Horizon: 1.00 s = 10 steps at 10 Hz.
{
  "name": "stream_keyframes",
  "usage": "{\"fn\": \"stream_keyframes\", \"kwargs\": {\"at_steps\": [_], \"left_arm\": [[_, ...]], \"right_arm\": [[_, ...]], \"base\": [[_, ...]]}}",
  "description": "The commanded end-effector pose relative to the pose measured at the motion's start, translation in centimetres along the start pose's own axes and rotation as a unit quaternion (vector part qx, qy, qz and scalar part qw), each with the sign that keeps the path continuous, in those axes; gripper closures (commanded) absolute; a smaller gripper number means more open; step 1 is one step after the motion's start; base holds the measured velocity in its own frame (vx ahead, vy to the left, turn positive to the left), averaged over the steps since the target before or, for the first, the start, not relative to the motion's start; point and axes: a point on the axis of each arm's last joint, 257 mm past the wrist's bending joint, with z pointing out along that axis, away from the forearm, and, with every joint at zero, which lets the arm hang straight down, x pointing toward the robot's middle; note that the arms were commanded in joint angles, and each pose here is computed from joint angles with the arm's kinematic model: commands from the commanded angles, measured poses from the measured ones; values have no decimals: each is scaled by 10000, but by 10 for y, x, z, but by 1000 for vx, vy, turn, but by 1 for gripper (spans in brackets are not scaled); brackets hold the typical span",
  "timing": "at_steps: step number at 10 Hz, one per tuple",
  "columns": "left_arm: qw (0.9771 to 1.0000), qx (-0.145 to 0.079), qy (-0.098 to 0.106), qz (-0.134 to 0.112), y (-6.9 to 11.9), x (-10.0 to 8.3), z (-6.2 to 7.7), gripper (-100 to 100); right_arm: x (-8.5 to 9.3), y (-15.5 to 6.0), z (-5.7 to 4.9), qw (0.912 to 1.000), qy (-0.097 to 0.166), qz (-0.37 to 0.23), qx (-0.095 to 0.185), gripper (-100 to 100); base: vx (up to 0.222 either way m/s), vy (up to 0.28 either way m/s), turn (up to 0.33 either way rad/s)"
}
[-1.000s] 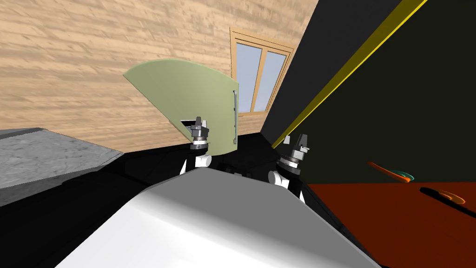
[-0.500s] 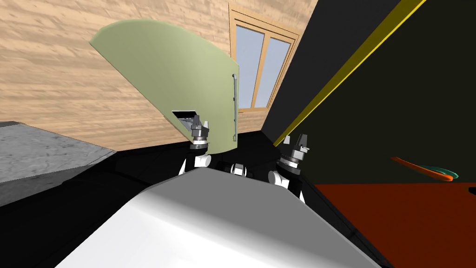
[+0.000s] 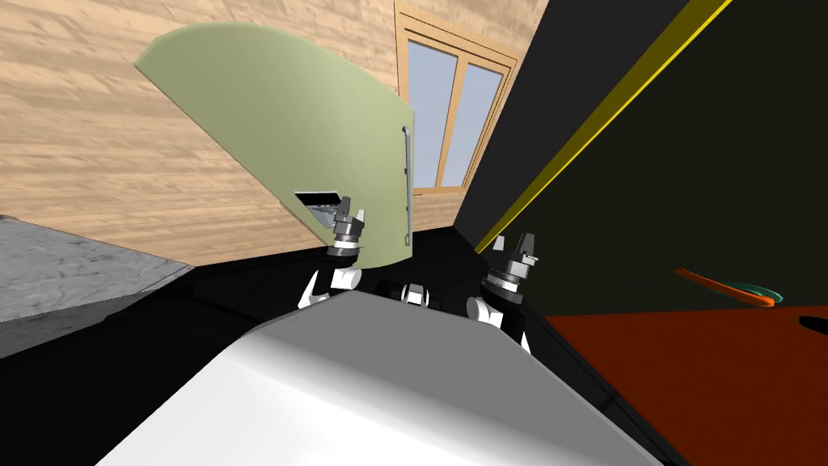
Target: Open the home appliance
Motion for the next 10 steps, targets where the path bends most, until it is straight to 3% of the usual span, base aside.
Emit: {"fn": "stream_keyframes", "kwargs": {"at_steps": [1,4,7,10], "left_arm": [[9995,-158,251,107,7,3,7,-100],[9980,-315,498,234,12,4,16,-100],[9963,-504,618,312,20,4,20,-100],[9928,-708,841,477,27,3,29,-100]], "right_arm": [[0,0,0,10000,0,0,0,0],[0,0,0,10000,0,0,0,0],[0,0,0,10000,0,0,0,0],[0,0,0,10000,0,0,0,0]], "base": [[5,13,-54],[5,17,-40],[2,13,-38],[2,16,-45]]}}
